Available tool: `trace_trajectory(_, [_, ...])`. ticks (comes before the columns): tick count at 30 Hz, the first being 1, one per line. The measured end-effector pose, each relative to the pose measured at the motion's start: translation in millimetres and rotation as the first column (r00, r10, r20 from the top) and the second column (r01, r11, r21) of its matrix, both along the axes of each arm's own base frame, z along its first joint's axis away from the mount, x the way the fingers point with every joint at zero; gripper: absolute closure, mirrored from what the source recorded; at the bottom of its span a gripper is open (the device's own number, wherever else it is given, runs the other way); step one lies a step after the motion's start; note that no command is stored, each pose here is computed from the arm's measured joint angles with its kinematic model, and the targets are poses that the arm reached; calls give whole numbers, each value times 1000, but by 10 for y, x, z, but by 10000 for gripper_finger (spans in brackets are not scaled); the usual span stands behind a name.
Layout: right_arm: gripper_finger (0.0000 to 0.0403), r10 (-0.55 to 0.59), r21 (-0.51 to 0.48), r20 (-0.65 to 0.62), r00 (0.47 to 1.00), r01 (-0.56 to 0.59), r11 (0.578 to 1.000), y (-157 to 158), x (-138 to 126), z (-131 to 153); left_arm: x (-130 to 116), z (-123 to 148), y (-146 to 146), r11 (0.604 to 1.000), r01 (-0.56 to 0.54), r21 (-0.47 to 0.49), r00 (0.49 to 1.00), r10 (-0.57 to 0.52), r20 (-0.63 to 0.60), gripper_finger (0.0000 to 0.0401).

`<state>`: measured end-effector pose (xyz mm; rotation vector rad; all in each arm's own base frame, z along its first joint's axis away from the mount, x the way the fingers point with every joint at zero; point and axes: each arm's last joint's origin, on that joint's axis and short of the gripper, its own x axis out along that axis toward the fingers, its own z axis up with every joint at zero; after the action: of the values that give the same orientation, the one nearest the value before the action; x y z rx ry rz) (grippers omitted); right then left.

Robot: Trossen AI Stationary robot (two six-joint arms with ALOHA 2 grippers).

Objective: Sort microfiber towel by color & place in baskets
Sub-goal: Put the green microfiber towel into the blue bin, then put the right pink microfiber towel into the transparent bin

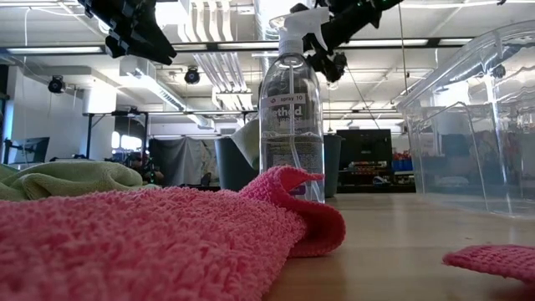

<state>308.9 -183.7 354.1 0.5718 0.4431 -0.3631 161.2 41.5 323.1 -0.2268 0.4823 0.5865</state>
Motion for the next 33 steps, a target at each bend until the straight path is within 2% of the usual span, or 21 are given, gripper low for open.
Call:
trace_trajectory(6, [239,-41,-21,-53,998,40,999,44,-21,111,-2,1,-1,1000,4,6,1000,-4,-3,275])
trace_trajectory(10, [239,-1,35,-197,980,8,999,149,-101,97,-6,2,-2,1000,5,6,1000,-5,-4,275])
trace_trajectory(12, [239,39,96,-326,945,-9,995,241,-186,38,-18,-5,-4,1000,4,4,1000,-4,-14,275])
trace_trajectory(16, [239,143,227,-537,831,-20,974,475,-331,-89,-46,-17,-10,1000,5,0,999,-5,-33,275])
trace_trajectory(19, [239,196,274,-606,771,-28,961,636,-358,-127,-58,-6,-12,1000,4,2,1000,-4,-25,275])
trace_trajectory(23, [239,231,298,-626,745,-45,954,878,-312,-97,-68,1,-10,1000,-7,10,1000,8,-21,275])
trace_trajectory(26, [239,260,292,-617,742,-91,952,1116,-287,8,-71,3,-7,1000,-17,15,1000,17,-22,275])
trace_trajectory(33, [239,201,115,-607,769,-165,979,1725,-330,307,-69,14,-6,1000,-31,-1,999,31,4,275])
